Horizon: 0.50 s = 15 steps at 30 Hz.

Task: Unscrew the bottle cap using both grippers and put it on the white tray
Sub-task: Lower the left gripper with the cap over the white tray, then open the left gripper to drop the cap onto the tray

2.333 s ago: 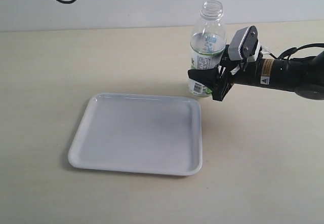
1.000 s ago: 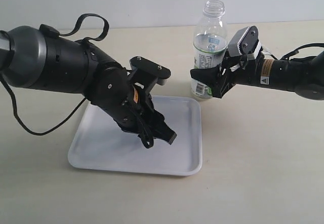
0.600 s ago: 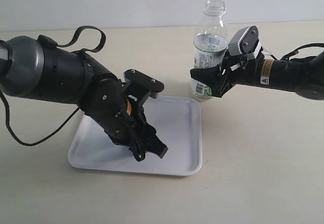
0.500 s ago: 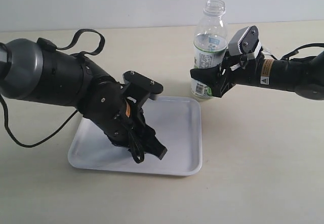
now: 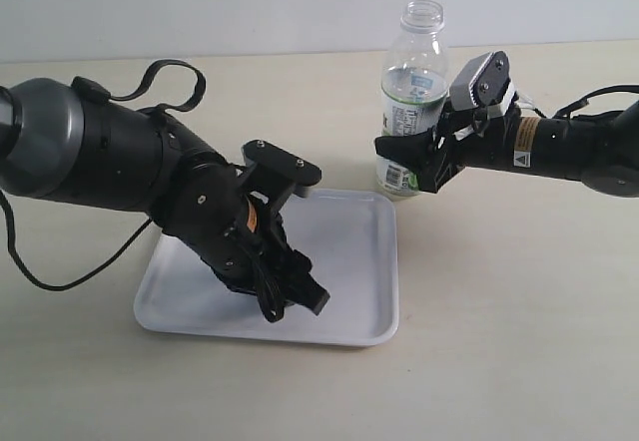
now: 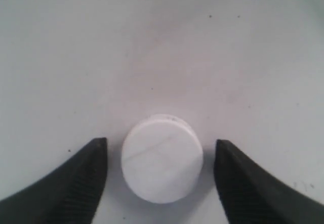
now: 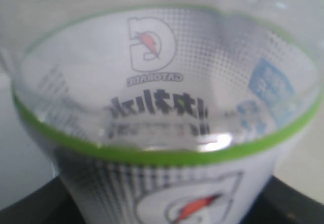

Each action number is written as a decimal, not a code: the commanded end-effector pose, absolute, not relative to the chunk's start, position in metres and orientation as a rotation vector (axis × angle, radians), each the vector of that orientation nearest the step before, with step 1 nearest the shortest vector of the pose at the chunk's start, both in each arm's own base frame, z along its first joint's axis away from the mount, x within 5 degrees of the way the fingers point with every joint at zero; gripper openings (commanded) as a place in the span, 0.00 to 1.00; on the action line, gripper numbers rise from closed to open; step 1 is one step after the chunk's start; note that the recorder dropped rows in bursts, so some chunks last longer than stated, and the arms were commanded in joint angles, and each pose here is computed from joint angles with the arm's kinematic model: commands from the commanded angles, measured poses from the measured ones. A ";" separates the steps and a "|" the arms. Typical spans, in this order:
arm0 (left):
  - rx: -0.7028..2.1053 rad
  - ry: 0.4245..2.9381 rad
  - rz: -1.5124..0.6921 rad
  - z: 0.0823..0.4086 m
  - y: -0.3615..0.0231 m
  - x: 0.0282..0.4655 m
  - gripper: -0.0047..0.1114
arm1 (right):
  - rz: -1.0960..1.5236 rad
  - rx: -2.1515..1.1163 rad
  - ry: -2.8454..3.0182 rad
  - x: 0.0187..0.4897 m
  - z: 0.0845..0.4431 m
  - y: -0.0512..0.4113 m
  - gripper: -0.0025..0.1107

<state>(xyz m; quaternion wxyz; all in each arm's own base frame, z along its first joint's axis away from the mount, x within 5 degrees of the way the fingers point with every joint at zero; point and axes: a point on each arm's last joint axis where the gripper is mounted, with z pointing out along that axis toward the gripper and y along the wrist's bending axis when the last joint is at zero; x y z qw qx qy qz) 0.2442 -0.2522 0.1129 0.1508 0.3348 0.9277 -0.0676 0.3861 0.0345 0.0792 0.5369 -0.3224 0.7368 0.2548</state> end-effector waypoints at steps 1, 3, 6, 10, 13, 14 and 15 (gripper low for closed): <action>0.989 2.638 -0.187 0.117 -0.252 0.243 0.70 | 0.622 -0.756 1.711 0.387 0.087 0.036 0.02; 1.008 2.618 -0.181 0.120 -0.251 0.244 0.70 | 0.623 -0.755 1.709 0.387 0.088 0.036 0.02; 1.007 2.590 -0.190 0.129 -0.251 0.244 0.70 | 0.625 -0.755 1.707 0.387 0.088 0.036 0.05; 0.986 2.540 -0.221 0.148 -0.251 0.244 0.70 | 0.629 -0.743 1.697 0.388 0.089 0.036 0.14; 0.972 2.506 -0.241 0.161 -0.249 0.242 0.64 | 0.626 -0.733 1.697 0.388 0.089 0.036 0.25; 0.968 2.495 -0.248 0.165 -0.248 0.241 0.61 | 0.627 -0.733 1.697 0.388 0.089 0.036 0.31; 0.961 2.476 -0.260 0.168 -0.247 0.240 0.58 | 0.627 -0.733 1.697 0.388 0.089 0.036 0.36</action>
